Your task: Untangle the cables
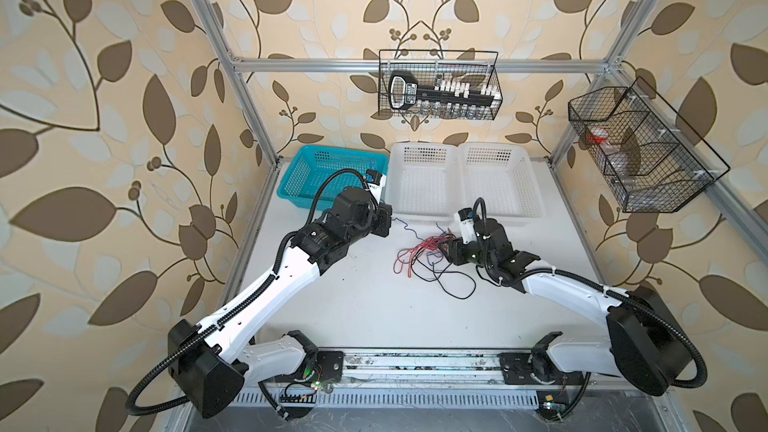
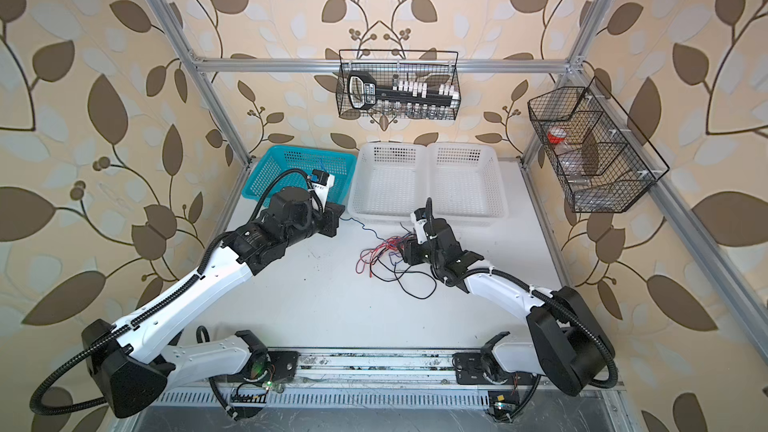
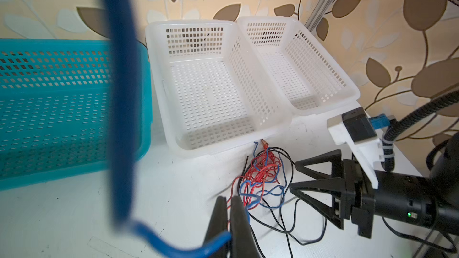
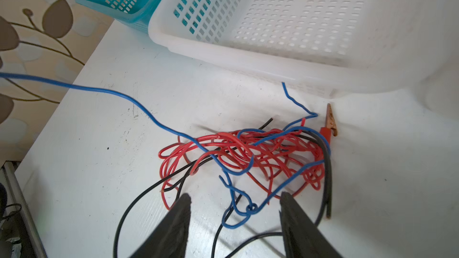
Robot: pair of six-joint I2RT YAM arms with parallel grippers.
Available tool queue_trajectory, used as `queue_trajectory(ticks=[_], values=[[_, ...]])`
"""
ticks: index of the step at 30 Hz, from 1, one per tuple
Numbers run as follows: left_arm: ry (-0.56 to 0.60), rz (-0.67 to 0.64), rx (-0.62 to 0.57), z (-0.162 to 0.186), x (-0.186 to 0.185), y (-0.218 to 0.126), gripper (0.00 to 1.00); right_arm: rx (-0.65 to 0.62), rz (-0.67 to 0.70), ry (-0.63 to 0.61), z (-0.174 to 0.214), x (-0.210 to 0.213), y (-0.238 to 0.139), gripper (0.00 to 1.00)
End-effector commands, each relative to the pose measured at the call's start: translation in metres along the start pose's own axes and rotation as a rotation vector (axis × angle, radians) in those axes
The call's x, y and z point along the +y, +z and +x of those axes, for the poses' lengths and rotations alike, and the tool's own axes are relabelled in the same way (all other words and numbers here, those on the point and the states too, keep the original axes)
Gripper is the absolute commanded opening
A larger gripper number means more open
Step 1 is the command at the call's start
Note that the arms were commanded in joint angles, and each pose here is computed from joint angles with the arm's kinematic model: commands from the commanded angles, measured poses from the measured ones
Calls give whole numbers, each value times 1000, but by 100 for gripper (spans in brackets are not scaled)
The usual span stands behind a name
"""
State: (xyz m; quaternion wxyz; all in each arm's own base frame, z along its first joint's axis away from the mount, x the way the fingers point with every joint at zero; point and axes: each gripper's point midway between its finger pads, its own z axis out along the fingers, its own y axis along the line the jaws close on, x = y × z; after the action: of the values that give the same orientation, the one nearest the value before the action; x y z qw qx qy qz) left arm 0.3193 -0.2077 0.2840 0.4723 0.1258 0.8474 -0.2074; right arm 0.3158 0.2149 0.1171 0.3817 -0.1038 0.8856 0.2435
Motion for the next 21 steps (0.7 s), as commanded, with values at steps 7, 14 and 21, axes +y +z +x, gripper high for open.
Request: queue_trajectory(ticks=[7, 14, 21], values=[[7, 40, -84, -28, -9, -11, 0, 10, -65, 62, 1, 27, 22, 44], [8, 39, -88, -28, -9, -13, 0, 36, -93, 82, 5, 36, 44, 38], [8, 37, -85, -26, -8, -13, 0, 35, -135, 121, 6, 42, 60, 33]])
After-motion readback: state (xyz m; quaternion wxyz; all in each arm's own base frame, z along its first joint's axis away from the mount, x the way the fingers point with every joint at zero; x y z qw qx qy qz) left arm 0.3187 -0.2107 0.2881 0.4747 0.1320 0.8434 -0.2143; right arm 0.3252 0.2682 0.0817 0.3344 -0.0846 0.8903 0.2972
